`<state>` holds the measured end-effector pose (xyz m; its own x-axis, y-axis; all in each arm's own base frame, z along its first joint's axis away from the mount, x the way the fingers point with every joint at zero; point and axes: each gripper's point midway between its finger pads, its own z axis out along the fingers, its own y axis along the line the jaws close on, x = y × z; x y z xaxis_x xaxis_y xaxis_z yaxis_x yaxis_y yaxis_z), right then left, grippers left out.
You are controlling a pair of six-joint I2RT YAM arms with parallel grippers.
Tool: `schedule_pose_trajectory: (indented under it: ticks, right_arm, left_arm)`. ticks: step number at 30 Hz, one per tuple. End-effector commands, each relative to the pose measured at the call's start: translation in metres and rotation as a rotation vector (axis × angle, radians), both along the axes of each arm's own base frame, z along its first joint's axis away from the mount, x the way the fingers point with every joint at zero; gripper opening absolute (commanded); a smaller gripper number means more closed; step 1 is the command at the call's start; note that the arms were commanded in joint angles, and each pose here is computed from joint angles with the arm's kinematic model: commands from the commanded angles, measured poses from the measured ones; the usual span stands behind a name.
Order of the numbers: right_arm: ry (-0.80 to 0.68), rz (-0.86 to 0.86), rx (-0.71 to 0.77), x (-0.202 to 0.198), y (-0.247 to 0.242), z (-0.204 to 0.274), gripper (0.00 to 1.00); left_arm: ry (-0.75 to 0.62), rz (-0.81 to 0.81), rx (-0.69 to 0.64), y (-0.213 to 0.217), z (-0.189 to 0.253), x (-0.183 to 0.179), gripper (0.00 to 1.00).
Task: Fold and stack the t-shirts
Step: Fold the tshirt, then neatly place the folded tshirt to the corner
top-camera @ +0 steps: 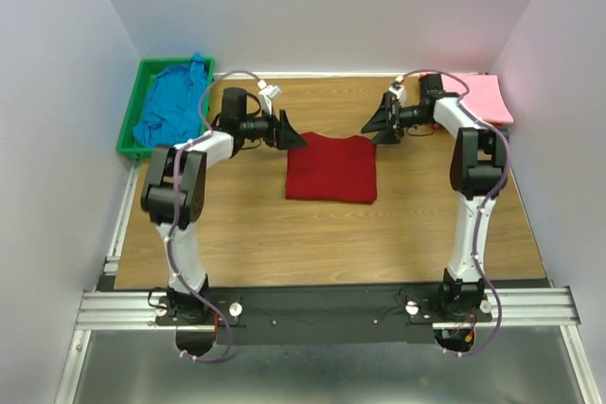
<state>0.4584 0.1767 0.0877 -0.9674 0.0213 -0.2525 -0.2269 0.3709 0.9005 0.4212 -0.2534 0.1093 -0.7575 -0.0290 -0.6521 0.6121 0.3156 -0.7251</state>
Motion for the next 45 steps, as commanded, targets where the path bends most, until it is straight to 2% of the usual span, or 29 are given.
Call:
schedule_pose_trajectory:
  ticks: [1, 2, 4, 5, 6, 7, 8, 11, 13, 15, 19, 26, 32, 34, 36, 37, 39, 42, 45]
  right_arm:
    - [-0.248, -0.1, -0.19, -0.001, -0.021, 0.08, 1.0]
    - [-0.267, -0.127, -0.236, -0.004, -0.027, 0.084, 1.0]
    - [-0.272, -0.188, -0.345, -0.016, -0.042, 0.08, 1.0]
    - [-0.255, -0.209, -0.378, -0.022, -0.046, 0.074, 1.0]
    - [-0.244, -0.232, -0.401, -0.026, -0.051, 0.069, 1.0]
    - [-0.181, -0.25, -0.421, -0.041, -0.056, 0.052, 1.0]
    - [-0.177, -0.268, -0.43, -0.048, -0.059, 0.054, 1.0]
    - [-0.092, -0.3, -0.452, -0.071, -0.061, 0.034, 1.0]
    - [-0.028, -0.359, -0.481, -0.08, -0.076, 0.017, 1.0]
    - [-0.004, -0.411, -0.476, -0.083, -0.085, 0.013, 1.0]
    - [0.088, -0.467, -0.42, -0.1, -0.093, -0.003, 1.0]
    - [0.2, -0.493, -0.385, -0.107, -0.092, -0.02, 1.0]
    - [0.296, -0.517, -0.369, -0.115, -0.088, -0.04, 1.0]
    - [0.321, -0.509, -0.344, -0.118, -0.084, -0.046, 1.0]
    - [0.342, -0.497, -0.325, -0.123, -0.081, -0.053, 1.0]
    - [0.345, -0.494, -0.299, -0.122, -0.078, -0.054, 1.0]
    - [0.365, -0.487, -0.263, -0.127, -0.073, -0.058, 1.0]
    - [0.366, -0.498, -0.192, -0.126, -0.066, -0.061, 0.98]
    - [0.377, -0.512, -0.153, -0.124, -0.061, -0.065, 0.97]
  left_arm:
    - [-0.404, 0.022, 0.257, 0.014, 0.046, 0.006, 0.89]
    - [-0.532, -0.025, 0.32, 0.009, 0.057, -0.004, 0.89]
    - [-0.645, -0.019, 0.447, 0.008, 0.057, -0.009, 0.89]
    - [-0.788, -0.095, 0.492, -0.007, 0.069, -0.024, 0.89]
    - [-0.835, -0.128, 0.537, -0.016, 0.063, -0.036, 0.89]
    - [-0.899, -0.119, 0.638, -0.016, 0.058, -0.035, 0.89]
    - [-1.017, -0.233, 0.667, -0.039, 0.054, -0.063, 0.89]
    - [-1.171, -0.307, 0.776, -0.059, 0.045, -0.088, 0.89]
    - [-1.242, -0.395, 0.809, -0.083, 0.026, -0.112, 0.84]
    - [-1.278, -0.464, 0.821, -0.102, 0.008, -0.131, 0.75]
    - [-1.342, -0.522, 0.849, -0.129, -0.021, -0.146, 0.61]
    - [-1.342, -0.568, 0.876, -0.154, -0.057, -0.142, 0.57]
    - [-1.364, -0.579, 0.9, -0.169, -0.073, -0.131, 0.49]
    - [-1.376, -0.593, 0.906, -0.172, -0.08, -0.128, 0.41]
    - [-1.375, -0.595, 0.903, -0.174, -0.081, -0.127, 0.25]
    - [-1.374, -0.595, 0.874, -0.177, -0.076, -0.126, 0.22]
    - [-1.354, -0.598, 0.842, -0.178, -0.072, -0.125, 0.1]
    - [-1.319, -0.595, 0.758, -0.186, -0.054, -0.122, 0.01]
    - [-1.266, -0.566, 0.708, -0.186, -0.04, -0.111, 0.0]
